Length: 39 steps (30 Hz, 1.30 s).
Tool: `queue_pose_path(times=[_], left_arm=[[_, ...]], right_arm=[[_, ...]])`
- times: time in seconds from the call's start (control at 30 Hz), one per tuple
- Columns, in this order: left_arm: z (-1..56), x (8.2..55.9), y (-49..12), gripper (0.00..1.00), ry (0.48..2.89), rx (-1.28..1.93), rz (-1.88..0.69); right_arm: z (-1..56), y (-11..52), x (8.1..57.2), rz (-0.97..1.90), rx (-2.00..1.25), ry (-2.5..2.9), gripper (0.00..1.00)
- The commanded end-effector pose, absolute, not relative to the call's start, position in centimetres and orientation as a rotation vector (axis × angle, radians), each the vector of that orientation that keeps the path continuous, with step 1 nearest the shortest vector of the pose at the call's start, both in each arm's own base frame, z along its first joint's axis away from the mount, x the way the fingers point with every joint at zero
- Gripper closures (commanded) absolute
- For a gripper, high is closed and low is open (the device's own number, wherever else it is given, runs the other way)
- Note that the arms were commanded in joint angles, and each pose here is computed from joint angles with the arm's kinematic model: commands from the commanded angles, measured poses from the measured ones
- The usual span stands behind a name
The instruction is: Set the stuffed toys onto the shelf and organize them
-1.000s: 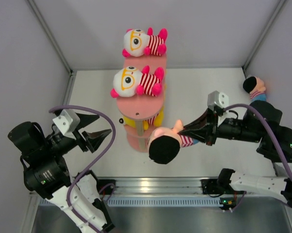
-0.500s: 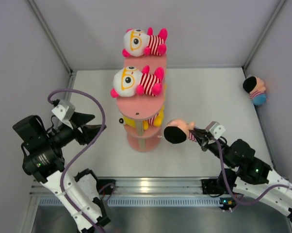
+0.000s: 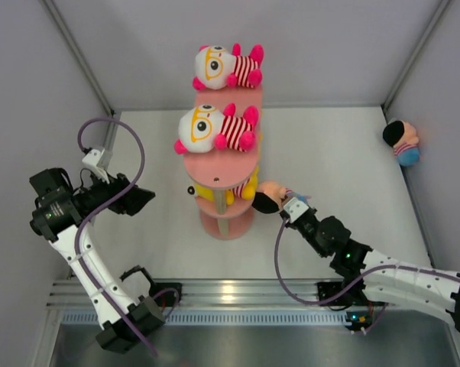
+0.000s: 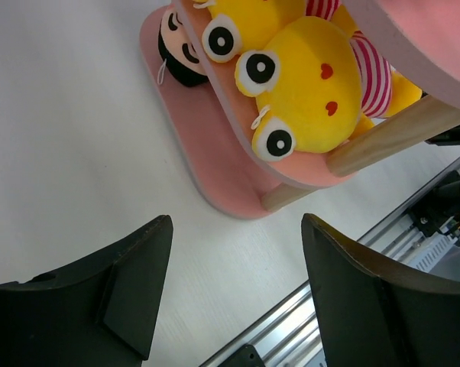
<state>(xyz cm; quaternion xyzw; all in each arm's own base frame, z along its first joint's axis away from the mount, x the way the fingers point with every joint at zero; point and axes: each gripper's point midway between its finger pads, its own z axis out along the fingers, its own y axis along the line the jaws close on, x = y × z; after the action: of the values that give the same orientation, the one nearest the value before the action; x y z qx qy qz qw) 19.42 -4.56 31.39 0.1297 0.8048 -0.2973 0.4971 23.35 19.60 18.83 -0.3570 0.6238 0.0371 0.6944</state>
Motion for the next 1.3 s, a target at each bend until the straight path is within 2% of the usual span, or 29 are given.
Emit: queue_pose_path(times=[0.0,0.2,0.27,0.6,0.63,0.67,0.8,0.9,0.93,1.03,1.27], left_arm=[[32.0,18.7,-5.1,0.26,1.898,0.409,-0.645],[32.2,18.5,-5.5,0.25,1.880,0.418,-0.661],[32.1,18.5,-5.5,0.25,1.883,0.417,-0.658],[32.4,18.5,-5.4,0.24,1.878,0.427,-0.647],[32.4,18.6,-5.4,0.24,1.874,0.428,-0.653],[32.5,18.6,-5.4,0.24,1.872,0.429,-0.656],[32.6,18.9,-5.5,0.24,1.868,0.416,-0.694],[32.6,18.9,-5.5,0.24,1.869,0.407,-0.705],[32.5,18.9,-5.4,0.24,1.875,0.406,-0.696],[32.5,18.7,-5.4,0.24,1.876,0.422,-0.663],[32.7,18.4,-5.6,0.23,1.860,0.443,-0.645]], right_arm=[[24.5,20.9,23.8,0.134,-0.678,1.135,1.00],[21.1,24.7,25.1,0.140,-0.770,1.087,1.00],[22.5,25.3,24.8,0.184,-0.721,1.005,1.00],[16.3,29.9,22.5,0.353,-0.971,0.998,1.00],[15.8,30.3,21.9,0.371,-1.014,0.992,0.95],[15.4,30.4,21.7,0.373,-1.034,0.998,0.86],[14.5,30.8,21.2,0.383,-1.102,1.013,0.78],[14.5,30.8,20.8,0.392,-1.116,1.017,0.60],[14.2,30.8,20.6,0.398,-1.128,1.025,0.51],[15.2,30.2,20.0,0.429,-1.081,1.035,0.37],[16.4,30.2,19.1,0.487,-1.089,1.115,0.25]])
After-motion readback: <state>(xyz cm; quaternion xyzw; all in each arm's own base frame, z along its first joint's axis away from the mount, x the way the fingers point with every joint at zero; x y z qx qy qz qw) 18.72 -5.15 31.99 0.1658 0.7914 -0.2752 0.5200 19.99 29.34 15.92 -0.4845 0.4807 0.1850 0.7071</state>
